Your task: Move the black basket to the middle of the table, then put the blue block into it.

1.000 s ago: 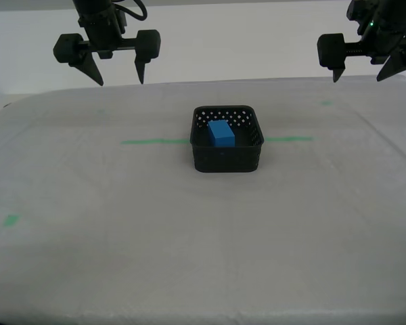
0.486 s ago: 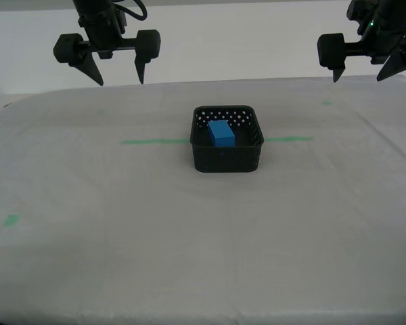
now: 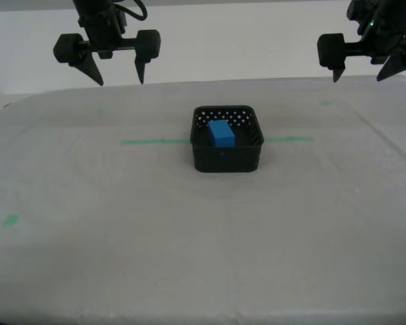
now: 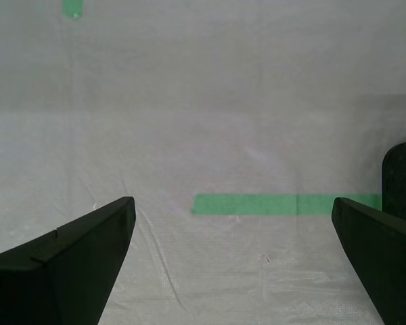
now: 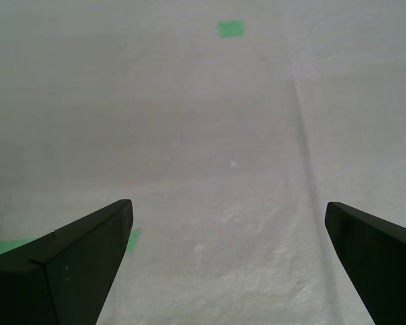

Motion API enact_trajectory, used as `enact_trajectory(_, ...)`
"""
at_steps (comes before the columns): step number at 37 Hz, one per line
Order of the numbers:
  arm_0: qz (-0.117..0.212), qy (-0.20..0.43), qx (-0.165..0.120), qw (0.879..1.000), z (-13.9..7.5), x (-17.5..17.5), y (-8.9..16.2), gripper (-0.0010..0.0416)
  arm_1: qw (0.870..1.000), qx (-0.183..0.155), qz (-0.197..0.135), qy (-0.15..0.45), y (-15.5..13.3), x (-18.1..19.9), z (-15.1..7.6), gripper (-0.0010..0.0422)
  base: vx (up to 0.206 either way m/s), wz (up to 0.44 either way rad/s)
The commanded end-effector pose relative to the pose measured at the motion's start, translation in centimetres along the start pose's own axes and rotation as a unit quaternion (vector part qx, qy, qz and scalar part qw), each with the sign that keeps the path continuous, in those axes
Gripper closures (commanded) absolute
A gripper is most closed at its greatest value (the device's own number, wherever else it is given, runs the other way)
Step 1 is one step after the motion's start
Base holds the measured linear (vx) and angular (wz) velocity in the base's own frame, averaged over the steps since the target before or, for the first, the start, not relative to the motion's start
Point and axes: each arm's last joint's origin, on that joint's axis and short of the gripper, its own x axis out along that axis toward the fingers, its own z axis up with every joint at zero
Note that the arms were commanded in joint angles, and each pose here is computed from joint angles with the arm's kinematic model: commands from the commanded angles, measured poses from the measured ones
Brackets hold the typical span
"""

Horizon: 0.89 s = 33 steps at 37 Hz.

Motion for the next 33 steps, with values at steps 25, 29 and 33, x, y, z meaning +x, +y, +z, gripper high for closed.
enact_trajectory(25,-0.001,-0.001,0.001,1.0,0.02,-0.02,-0.02,0.0007,1.0,0.002,0.001,-0.001,0.0,-0.02,0.0,0.0012,0.0,0.0)
enact_trajectory(29,-0.001,-0.001,0.001,1.0,0.02,-0.02,-0.02,0.0007,1.0,0.002,0.002,-0.001,0.01,-0.01,0.01,0.0012,0.0,0.0)
enact_trajectory(33,-0.001,-0.001,0.001,1.0,0.02,-0.02,-0.02,0.0007,1.0,0.002,0.001,-0.001,0.0,-0.02,0.0,0.0012,0.0,0.0)
